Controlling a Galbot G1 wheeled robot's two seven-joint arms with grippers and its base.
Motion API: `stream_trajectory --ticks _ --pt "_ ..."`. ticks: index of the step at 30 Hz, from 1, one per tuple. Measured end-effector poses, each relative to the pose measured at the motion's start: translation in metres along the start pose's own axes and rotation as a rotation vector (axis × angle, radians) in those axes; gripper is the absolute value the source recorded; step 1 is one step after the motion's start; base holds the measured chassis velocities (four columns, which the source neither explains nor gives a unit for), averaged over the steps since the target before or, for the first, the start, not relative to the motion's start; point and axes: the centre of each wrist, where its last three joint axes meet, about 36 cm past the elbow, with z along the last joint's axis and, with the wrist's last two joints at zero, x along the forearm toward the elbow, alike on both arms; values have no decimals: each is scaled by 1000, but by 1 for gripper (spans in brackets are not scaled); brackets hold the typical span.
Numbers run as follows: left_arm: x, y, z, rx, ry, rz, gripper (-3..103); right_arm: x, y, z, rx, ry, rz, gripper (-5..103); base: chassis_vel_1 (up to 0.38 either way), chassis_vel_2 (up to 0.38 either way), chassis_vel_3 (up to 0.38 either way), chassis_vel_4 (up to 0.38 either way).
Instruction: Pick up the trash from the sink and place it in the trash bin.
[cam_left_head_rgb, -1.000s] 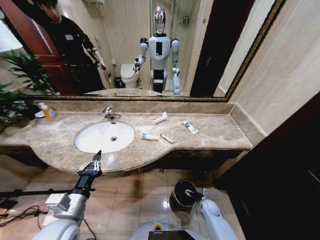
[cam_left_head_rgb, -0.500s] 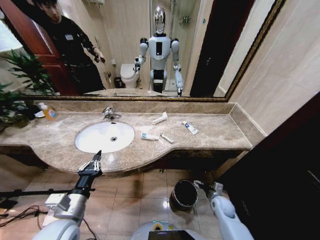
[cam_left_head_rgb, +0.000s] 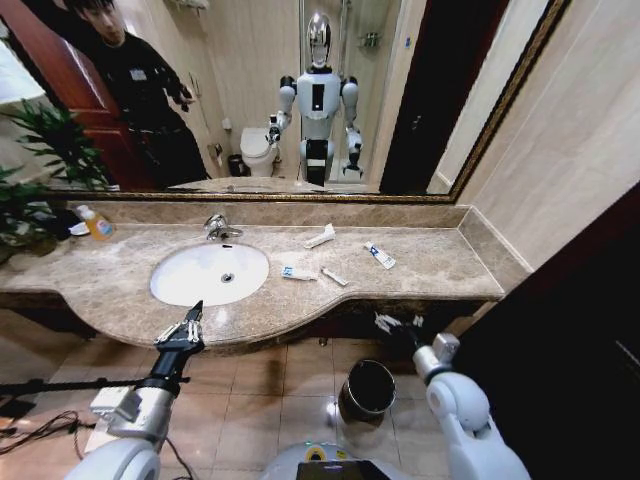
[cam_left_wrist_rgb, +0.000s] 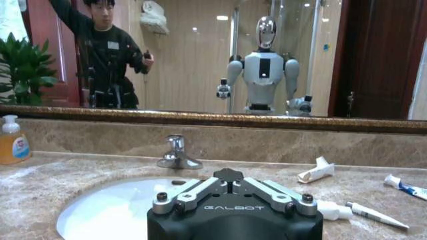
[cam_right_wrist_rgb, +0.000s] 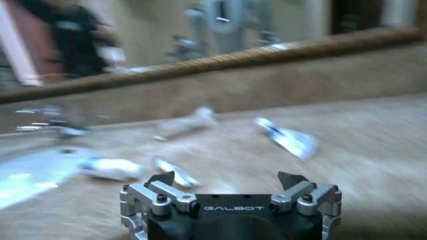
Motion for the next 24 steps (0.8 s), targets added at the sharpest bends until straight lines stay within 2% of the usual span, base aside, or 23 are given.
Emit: stream_trajectory --ticks 4,9,15,24 --pt "0 0 0 0 0 0 0 -28 -25 -11 88 10 -138 100 0 0 0 0" --pt "0 0 0 0 0 0 0 -48 -32 -19 107 37 -168 100 0 0 0 0" --pt "0 0 0 0 0 0 0 -82 -22 -31 137 72 -229 100 0 0 0 0" --pt "0 0 0 0 0 0 0 -133 -2 -20 163 166 -293 100 0 0 0 0"
